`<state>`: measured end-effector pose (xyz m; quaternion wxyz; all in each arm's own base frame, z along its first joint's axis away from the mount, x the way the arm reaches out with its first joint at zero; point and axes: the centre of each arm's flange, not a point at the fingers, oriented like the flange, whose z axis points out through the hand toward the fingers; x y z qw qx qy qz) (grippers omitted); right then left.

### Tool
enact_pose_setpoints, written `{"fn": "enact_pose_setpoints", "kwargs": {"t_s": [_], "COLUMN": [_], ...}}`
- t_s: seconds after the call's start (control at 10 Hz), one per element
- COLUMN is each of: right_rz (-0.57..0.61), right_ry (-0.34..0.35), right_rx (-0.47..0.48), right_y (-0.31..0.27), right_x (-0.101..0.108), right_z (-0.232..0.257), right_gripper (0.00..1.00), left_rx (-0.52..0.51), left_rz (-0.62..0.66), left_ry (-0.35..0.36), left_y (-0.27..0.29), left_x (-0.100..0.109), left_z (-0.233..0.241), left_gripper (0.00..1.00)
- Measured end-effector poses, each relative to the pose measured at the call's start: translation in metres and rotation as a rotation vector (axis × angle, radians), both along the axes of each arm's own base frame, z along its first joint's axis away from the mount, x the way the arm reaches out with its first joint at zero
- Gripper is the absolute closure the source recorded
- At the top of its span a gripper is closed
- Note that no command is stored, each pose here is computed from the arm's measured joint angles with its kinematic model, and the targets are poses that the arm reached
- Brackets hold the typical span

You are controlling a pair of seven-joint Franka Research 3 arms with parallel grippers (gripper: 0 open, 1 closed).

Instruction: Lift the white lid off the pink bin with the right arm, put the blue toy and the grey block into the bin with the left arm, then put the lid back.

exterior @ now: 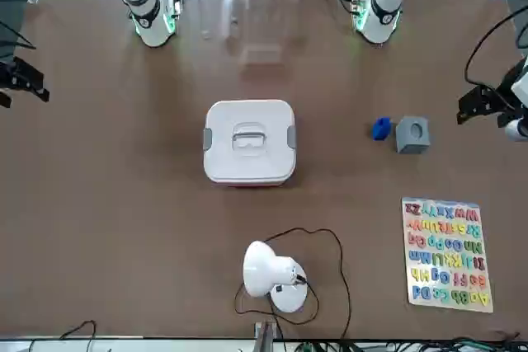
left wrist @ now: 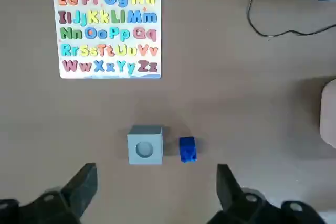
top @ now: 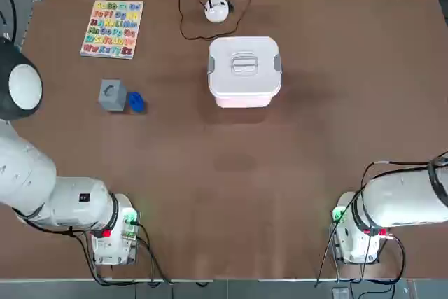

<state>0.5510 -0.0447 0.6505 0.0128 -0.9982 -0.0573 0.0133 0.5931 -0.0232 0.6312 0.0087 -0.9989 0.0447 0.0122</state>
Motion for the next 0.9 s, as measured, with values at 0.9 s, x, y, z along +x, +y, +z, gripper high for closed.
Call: {"fn": "enact_pose_setpoints", "kwargs": {"t_s": [0.9], "right_rz": [-0.441], "right_ry": [0.059], "right_rx": [0.015], "right_y": [0.066], "right_x": [0.013], "right_z": [-0.022], "right_gripper": [0.0], "left_rx": [0.001], "left_rz": [0.054], "left_ry": [0.039], "left_y": [-0.001], "left_x": [0.028], "left_z": [-0.057], "left_gripper": [0.0]}}
